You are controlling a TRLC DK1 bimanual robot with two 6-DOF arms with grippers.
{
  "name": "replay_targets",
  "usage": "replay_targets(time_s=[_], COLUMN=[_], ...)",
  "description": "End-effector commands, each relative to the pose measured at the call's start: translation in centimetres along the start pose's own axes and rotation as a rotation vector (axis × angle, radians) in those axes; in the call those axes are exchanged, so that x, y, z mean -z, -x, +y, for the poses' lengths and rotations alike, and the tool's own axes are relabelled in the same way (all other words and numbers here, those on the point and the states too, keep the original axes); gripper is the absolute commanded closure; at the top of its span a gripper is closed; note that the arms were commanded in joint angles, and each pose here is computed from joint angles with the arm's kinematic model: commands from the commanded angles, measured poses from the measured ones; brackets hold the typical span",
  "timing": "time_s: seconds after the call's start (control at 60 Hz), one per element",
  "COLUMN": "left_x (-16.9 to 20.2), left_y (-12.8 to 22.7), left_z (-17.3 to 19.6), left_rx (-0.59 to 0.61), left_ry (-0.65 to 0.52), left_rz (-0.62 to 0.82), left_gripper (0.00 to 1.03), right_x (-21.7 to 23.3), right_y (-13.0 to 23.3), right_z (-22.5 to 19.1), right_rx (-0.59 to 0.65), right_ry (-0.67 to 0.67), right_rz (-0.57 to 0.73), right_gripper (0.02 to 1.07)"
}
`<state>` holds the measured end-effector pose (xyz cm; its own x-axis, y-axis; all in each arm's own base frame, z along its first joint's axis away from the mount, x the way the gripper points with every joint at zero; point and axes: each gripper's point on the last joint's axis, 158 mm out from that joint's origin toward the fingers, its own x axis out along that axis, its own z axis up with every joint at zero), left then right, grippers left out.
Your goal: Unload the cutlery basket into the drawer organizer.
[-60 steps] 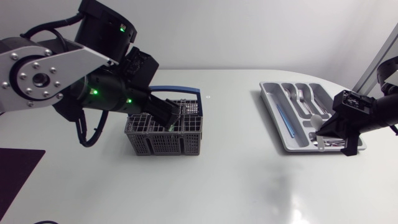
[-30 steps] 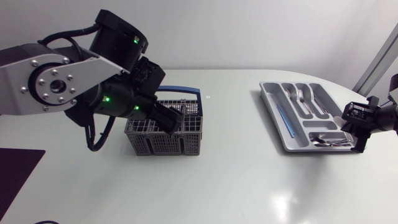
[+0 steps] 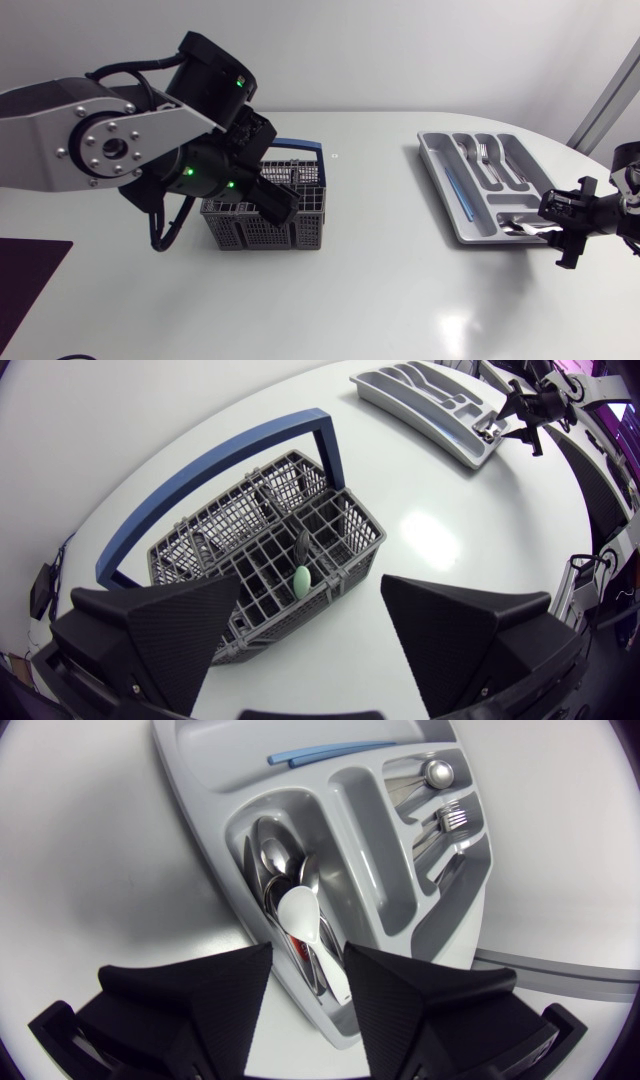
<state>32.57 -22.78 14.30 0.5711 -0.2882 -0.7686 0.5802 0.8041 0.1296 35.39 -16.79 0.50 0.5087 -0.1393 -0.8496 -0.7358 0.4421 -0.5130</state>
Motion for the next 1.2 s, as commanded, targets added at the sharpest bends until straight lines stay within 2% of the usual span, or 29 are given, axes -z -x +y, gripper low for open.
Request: replay_targets(time_s=[0.0,0.117,0.167,0.217,0.367,0.55,0.617,0.7,1.0,1.017,1.067,1.183], left_x=[1.0,1.1,1.1,1.2,1.4,1.8,1.6,1.5,2.1,2.1,1.8,1.5], left_y=[-0.8,-1.1,-1.2,-1.3,-1.6,-2.2,-2.5,-2.8,-4.7,-4.7,-4.8,-5.1], left_z=[-0.5,-0.8,-1.0,-1.0,-0.5,0.2,0.4,0.4,1.2,1.2,1.2,1.4], left_rx=[-0.002,-0.032,-0.036,-0.055,-0.12,-0.162,-0.177,-0.179,-0.225,-0.226,-0.229,-0.237], left_ry=[-0.003,-0.026,-0.035,-0.043,-0.069,-0.076,-0.073,-0.072,-0.079,-0.08,-0.074,-0.07], left_rz=[0.046,0.055,0.06,0.069,0.09,0.111,0.114,0.114,0.147,0.147,0.134,0.12], left_gripper=[0.05,0.08,0.08,0.12,0.13,0.28,0.42,0.48,0.49,0.5,0.64,0.8], right_x=[-1.1,-3.1,-3.9,-4.9,-8.1,-12.0,-13.7,-15.0,-18.6,-18.7,-19.2,-19.9], right_y=[1.6,3.3,4.0,4.7,7.0,9.7,10.9,11.8,14.5,14.6,15.0,15.4], right_z=[-0.6,-0.4,-0.2,0.2,1.4,3.2,3.9,4.4,6.3,6.5,7.0,7.7], right_rx=[0.047,0.055,0.049,0.037,0.006,-0.038,-0.053,-0.067,-0.092,-0.094,-0.096,-0.101], right_ry=[-0.007,-0.039,-0.056,-0.068,-0.099,-0.124,-0.136,-0.141,-0.138,-0.139,-0.132,-0.125], right_rz=[-0.022,-0.06,-0.075,-0.091,-0.145,-0.202,-0.227,-0.244,-0.302,-0.303,-0.309,-0.321], right_gripper=[0.23,0.17,0.17,0.17,0.17,0.17,0.17,0.17,0.17,0.17,0.17,0.17])
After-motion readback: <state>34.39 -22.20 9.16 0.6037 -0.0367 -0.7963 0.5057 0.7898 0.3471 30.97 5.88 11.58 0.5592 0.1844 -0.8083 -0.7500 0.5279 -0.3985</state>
